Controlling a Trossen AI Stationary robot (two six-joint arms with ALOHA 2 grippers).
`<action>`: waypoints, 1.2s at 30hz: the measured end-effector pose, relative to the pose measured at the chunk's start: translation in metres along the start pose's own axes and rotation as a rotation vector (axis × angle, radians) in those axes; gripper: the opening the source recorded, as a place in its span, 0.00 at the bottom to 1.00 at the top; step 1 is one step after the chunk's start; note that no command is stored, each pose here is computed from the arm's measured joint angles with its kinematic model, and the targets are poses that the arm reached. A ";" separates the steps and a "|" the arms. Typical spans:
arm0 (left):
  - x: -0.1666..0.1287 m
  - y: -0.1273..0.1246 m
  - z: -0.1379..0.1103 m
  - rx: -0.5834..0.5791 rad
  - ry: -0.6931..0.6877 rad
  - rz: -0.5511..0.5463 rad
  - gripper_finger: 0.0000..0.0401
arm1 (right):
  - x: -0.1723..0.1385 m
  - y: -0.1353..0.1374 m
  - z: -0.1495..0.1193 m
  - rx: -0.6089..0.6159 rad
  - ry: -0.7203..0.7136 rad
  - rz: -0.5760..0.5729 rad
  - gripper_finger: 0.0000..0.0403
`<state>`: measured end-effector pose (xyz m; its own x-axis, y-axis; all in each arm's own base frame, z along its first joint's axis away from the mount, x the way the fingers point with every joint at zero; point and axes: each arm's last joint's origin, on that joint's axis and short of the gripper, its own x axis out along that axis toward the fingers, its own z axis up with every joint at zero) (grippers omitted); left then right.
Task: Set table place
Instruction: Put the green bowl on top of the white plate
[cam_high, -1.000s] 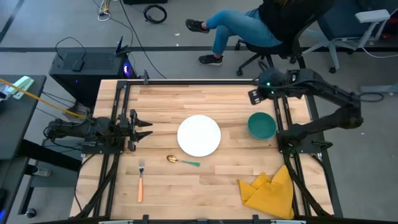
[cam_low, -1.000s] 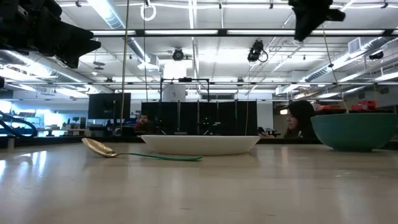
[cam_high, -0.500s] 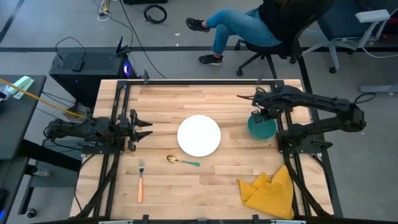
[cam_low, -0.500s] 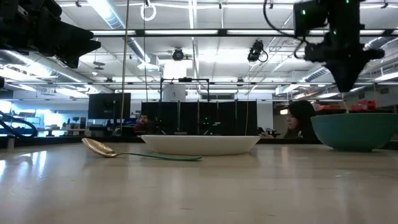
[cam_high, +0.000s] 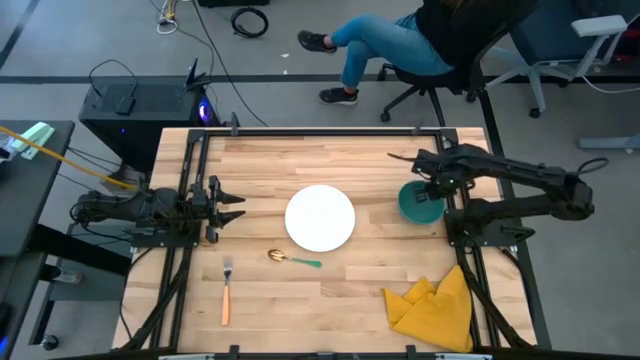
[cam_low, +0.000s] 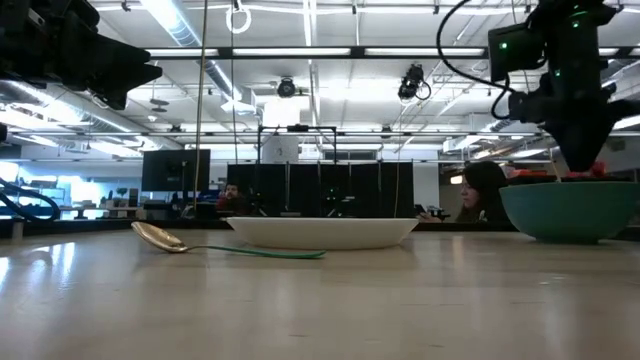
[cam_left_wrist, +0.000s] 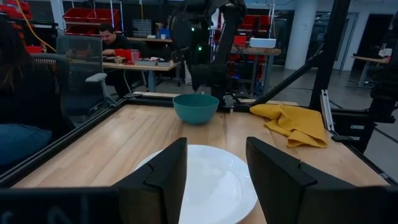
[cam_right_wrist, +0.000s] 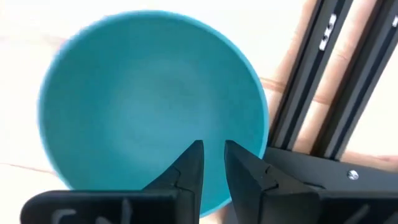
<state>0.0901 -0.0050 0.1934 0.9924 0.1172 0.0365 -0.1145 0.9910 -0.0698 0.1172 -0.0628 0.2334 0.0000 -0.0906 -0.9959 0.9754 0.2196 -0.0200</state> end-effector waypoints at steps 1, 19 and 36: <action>0.000 0.000 0.000 0.000 0.000 0.000 0.43 | -0.002 -0.003 0.000 0.010 -0.008 0.009 0.18; 0.000 0.000 0.000 0.000 0.000 0.000 0.44 | -0.008 -0.024 0.007 0.104 -0.036 0.060 0.18; 0.000 0.000 0.000 0.000 0.000 0.000 0.44 | 0.010 -0.030 0.018 0.134 0.039 0.020 0.30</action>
<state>0.0901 -0.0050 0.1934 0.9924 0.1173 0.0367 -0.1145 0.9910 -0.0699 0.0921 -0.0874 0.2259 0.0137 -0.0496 -0.9987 0.9960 0.0886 0.0093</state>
